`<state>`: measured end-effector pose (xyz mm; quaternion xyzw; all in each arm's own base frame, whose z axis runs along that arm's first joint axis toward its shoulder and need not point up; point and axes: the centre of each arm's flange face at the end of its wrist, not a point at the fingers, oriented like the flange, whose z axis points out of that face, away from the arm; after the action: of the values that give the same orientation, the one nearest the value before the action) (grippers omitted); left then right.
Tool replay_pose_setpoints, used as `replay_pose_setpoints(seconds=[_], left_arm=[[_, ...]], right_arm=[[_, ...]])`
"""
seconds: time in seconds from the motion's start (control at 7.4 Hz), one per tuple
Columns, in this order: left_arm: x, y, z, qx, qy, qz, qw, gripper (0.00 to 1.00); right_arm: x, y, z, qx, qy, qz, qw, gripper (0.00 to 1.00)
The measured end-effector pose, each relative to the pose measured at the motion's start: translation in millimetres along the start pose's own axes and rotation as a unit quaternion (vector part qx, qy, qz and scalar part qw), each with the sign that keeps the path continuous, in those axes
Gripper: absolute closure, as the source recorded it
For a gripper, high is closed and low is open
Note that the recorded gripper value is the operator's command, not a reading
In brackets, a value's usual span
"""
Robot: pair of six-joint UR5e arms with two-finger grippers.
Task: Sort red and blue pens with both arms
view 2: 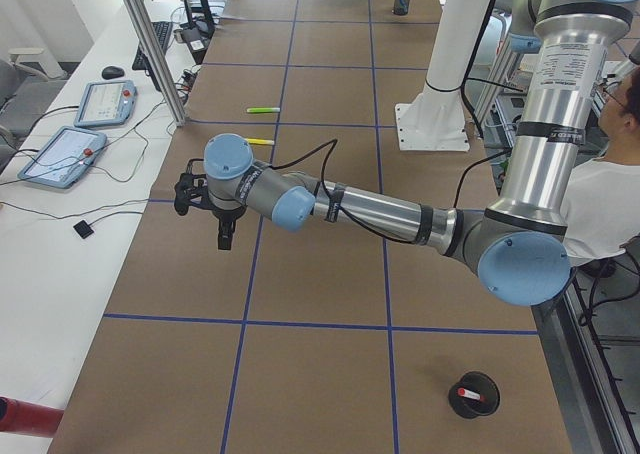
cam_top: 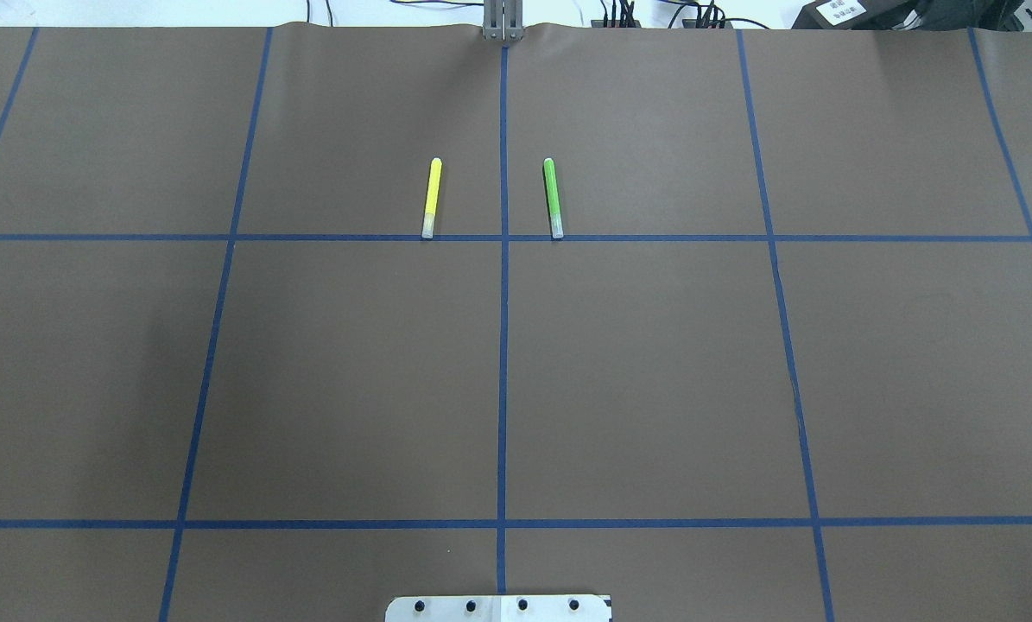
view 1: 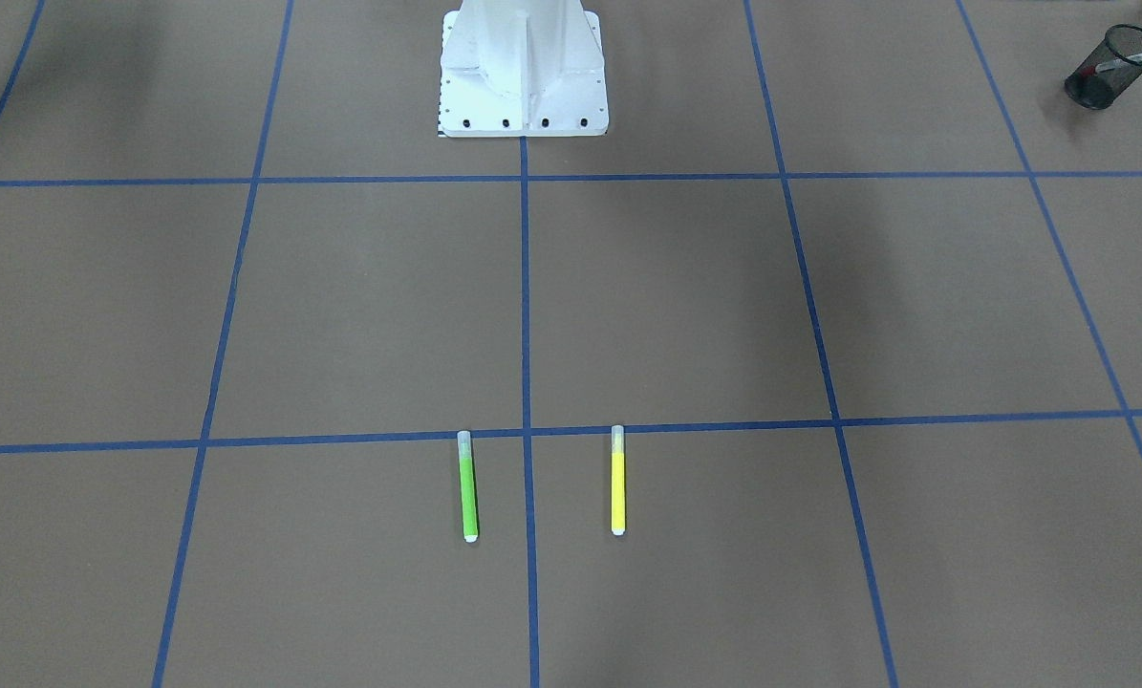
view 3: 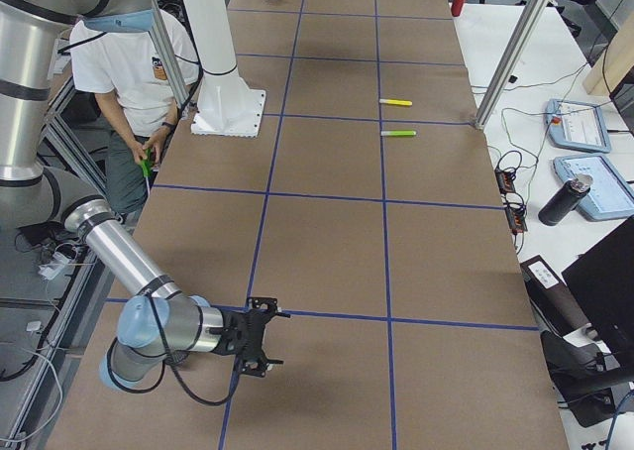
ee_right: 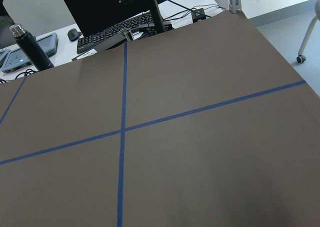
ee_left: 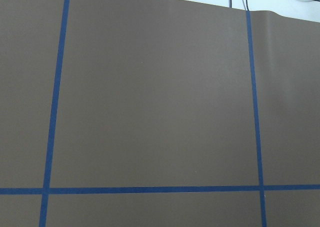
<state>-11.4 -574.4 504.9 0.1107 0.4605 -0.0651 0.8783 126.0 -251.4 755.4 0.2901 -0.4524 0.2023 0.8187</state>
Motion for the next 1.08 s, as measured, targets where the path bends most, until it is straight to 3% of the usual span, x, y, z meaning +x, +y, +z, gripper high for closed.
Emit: replay_pose_setpoints(seconds=[0.27, 0.41, 0.68, 0.81, 1.08], left_arm=[[-3.5, 4.8, 12.0, -0.012, -0.008, 0.026, 0.9995, 0.02], [-9.0, 6.0, 16.5, -0.024, -0.015, 0.045, 0.9986, 0.02], [-29.0, 5.8, 18.3, -0.043, -0.054, 0.089, 0.9937, 0.02], [-38.7, 6.0, 19.4, -0.053, -0.075, 0.108, 0.9899, 0.02], [-50.4, 11.2, 22.4, -0.086, -0.09, 0.117, 0.9853, 0.01]], right_arm=[[-44.0, -53.3, 72.2, -0.078, 0.009, -0.014, 0.9968, 0.0], [-77.3, -70.4, 100.5, -0.11, 0.026, -0.022, 0.9934, 0.0], [-138.6, -81.7, 135.1, -0.172, 0.058, -0.059, 0.9816, 0.0], [-162.2, -87.5, 138.6, -0.208, 0.069, -0.088, 0.9717, 0.0], [-194.5, -106.1, 118.2, -0.286, 0.083, -0.137, 0.9447, 0.0]])
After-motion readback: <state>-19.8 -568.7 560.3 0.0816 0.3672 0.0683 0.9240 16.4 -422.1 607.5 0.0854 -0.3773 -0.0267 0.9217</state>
